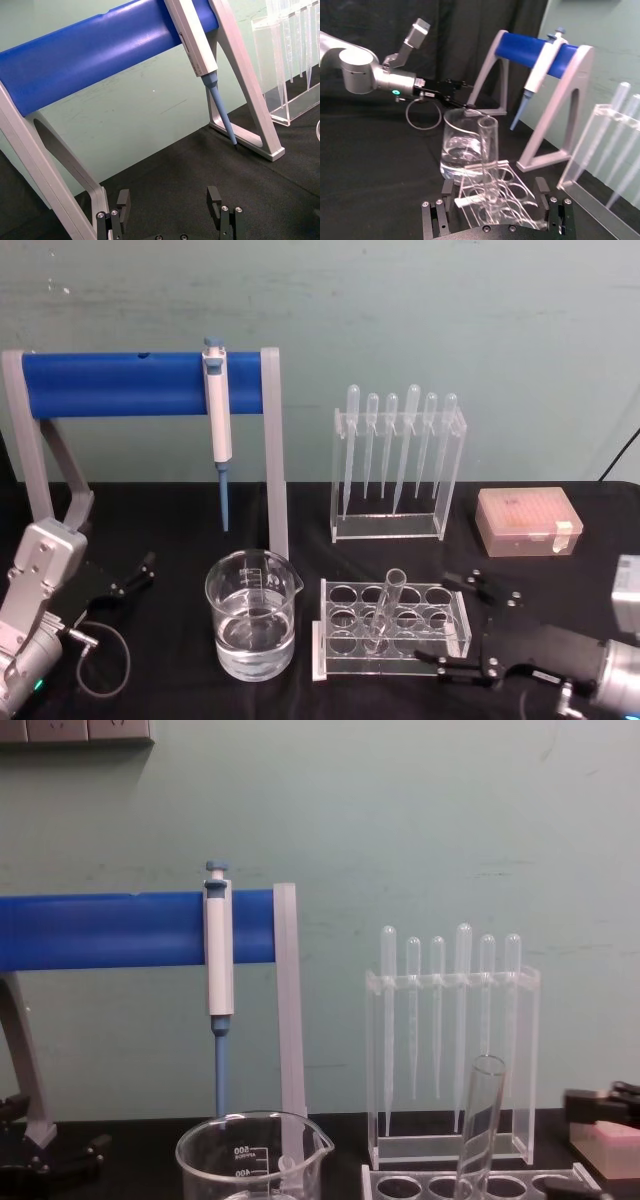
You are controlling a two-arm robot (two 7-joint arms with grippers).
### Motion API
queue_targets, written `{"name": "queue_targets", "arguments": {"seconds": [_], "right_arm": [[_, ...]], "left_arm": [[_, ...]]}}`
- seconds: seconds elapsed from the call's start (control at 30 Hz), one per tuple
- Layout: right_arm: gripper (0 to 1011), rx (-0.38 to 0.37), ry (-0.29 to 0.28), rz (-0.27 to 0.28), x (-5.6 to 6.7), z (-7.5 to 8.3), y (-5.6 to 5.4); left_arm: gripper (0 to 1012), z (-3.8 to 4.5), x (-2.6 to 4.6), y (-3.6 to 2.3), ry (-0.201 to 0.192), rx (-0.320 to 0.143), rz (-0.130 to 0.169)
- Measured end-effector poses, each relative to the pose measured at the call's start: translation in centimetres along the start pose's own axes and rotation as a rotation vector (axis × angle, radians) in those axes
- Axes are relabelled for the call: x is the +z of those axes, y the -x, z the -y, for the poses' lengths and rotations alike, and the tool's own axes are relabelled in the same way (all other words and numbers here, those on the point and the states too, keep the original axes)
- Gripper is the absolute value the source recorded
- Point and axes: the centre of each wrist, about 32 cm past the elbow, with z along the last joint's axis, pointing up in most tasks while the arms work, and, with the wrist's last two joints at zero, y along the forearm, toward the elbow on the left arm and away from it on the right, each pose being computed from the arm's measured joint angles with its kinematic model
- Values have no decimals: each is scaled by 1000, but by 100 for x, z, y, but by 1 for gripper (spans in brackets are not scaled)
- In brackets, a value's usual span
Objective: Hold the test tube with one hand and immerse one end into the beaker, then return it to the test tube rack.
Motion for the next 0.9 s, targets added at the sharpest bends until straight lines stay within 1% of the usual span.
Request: {"name": "queue_targets", "arguments": {"seconds": [0.1, 0.2, 0.23, 0.53, 0.9], "right_arm": [[1002, 27, -3, 4, 14, -114, -22], [1002, 38, 0, 8, 23, -175, -38], [1002, 45, 2, 11, 27, -218, -49], [1002, 59, 11, 16, 44, -408, -107], [1002, 57, 17, 13, 53, -511, -147]], "left_arm": [[1000, 0, 0, 0, 0, 0, 0], [1000, 0, 0, 0, 0, 0, 0], [1000, 0, 0, 0, 0, 0, 0], [1000, 0, 0, 0, 0, 0, 0], [1000, 0, 0, 0, 0, 0, 0]]}}
